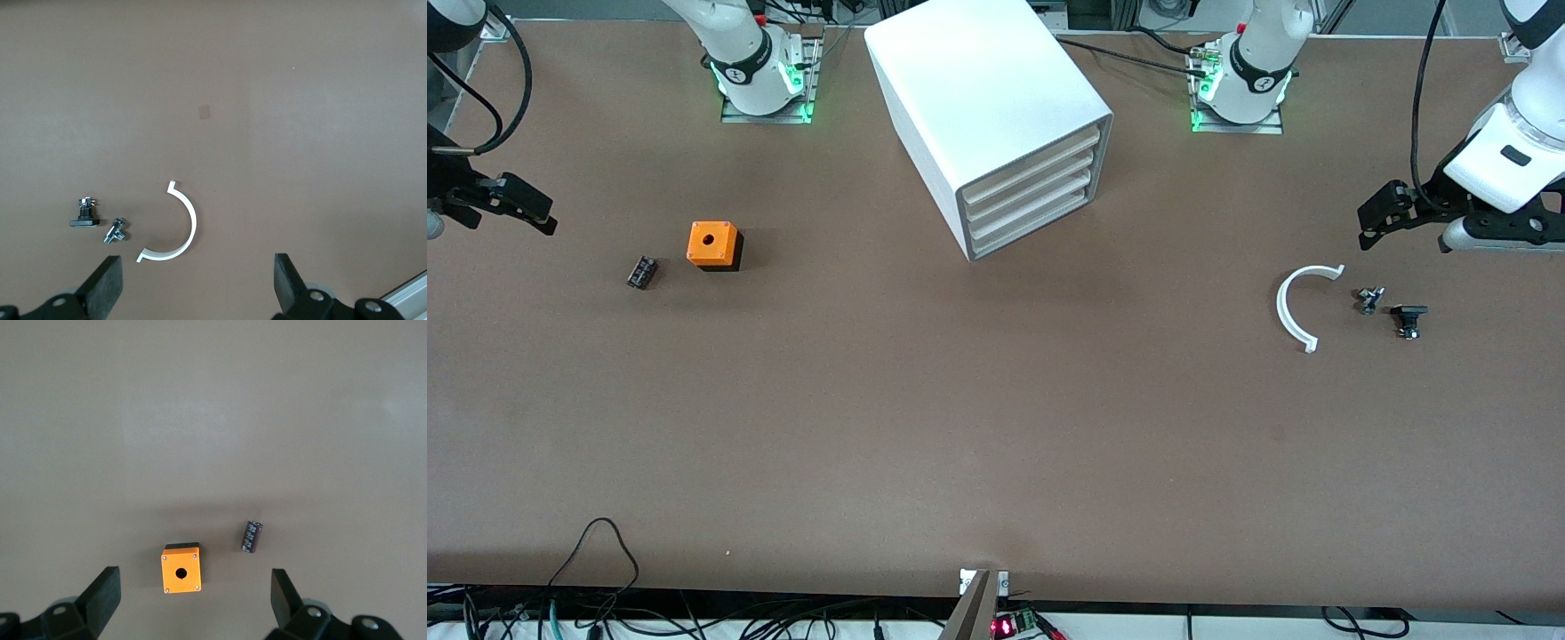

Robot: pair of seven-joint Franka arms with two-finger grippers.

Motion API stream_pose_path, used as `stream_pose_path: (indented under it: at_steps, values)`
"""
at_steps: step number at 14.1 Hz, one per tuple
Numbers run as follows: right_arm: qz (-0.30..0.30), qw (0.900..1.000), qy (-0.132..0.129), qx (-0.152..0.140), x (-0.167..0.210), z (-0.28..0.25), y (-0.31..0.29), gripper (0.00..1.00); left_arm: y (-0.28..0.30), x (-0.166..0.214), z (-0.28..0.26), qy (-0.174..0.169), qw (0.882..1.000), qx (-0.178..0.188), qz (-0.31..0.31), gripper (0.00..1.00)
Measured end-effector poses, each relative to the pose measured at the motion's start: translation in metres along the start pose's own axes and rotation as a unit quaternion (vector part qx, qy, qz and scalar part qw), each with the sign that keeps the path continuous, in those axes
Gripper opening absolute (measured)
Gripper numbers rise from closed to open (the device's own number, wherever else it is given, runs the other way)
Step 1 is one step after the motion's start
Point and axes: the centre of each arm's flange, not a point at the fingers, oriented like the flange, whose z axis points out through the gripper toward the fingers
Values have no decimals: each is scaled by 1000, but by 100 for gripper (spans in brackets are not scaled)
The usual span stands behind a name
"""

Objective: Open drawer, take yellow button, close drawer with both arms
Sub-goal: 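Reach the left gripper to the cabinet's top drawer front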

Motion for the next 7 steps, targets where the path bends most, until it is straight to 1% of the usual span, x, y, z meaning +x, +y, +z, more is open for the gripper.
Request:
stream_pose_path:
  at_steps: [5,7]
  values:
    - [0,1000,0,0,0,0,0,100,7,0,0,0,1000,0,9,100]
    - [0,1000,0,0,0,0,0,100,11,3,6,-5,1000,-1,13,100]
